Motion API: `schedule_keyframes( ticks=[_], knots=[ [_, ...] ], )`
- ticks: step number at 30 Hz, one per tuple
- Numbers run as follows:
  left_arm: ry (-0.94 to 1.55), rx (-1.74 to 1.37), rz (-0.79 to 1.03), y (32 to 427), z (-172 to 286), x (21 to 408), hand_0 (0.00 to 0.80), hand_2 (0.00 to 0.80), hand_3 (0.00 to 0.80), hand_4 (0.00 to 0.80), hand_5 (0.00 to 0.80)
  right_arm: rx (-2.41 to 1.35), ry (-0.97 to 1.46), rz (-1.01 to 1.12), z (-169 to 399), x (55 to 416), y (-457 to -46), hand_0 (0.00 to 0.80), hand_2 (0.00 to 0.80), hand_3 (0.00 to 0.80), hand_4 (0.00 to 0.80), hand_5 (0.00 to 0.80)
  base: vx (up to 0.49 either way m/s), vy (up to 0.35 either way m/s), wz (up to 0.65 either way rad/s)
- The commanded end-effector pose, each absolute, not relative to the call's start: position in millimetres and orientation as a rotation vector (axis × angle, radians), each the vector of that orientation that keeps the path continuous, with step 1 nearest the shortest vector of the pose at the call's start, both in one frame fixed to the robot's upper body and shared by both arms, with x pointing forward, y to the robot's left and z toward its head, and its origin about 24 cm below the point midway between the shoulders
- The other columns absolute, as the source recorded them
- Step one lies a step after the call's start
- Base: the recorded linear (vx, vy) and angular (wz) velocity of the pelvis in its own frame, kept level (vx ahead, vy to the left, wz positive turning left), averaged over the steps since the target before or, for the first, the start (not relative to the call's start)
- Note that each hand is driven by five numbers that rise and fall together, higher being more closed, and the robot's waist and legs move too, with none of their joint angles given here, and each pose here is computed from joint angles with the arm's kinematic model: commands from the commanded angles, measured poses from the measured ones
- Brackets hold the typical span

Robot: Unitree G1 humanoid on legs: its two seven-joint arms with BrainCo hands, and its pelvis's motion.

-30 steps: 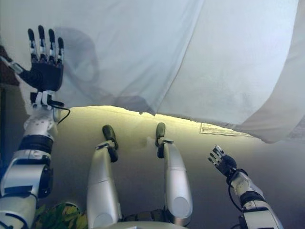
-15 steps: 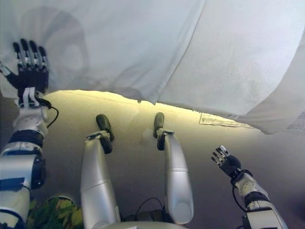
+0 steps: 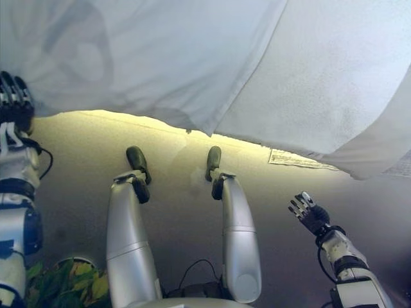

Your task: Make the bed neatly

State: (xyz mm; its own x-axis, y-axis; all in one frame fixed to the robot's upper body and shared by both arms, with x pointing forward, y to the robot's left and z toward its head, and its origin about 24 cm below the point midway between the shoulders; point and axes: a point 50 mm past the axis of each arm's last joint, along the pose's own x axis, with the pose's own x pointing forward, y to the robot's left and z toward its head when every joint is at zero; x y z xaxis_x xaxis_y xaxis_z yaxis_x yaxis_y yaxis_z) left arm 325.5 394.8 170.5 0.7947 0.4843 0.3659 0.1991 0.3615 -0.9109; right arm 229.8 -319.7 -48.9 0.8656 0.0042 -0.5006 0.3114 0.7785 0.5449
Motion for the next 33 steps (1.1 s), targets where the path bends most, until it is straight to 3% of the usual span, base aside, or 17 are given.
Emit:
schedule_keyframes(
  ticks=[1,20,28,33],
  knots=[
    [-0.764,-1.181,0.317,427,175,299,0.0,0.0,0.0,0.0,0.0,0.635,0.452,-0.278,-36,214,-356,0.0,0.0,0.0,0.0,0.0,-0.026,-0.016,0.03],
    [-0.599,-1.214,0.337,404,113,292,0.0,0.0,0.0,0.0,0.0,0.697,0.453,-0.27,-50,216,-333,0.0,0.0,0.0,0.0,0.0,-0.023,-0.075,0.04],
    [-0.437,-1.219,0.349,377,45,267,0.0,0.0,0.0,0.0,0.0,0.712,0.503,-0.307,-72,191,-327,0.0,0.0,0.0,0.0,0.0,0.069,-0.089,-0.04],
    [-0.181,-1.159,0.428,361,-9,233,0.0,0.0,0.0,0.0,0.0,0.713,0.568,-0.306,-89,168,-316,0.0,0.0,0.0,0.0,0.0,0.177,-0.089,-0.05]
  ],
)
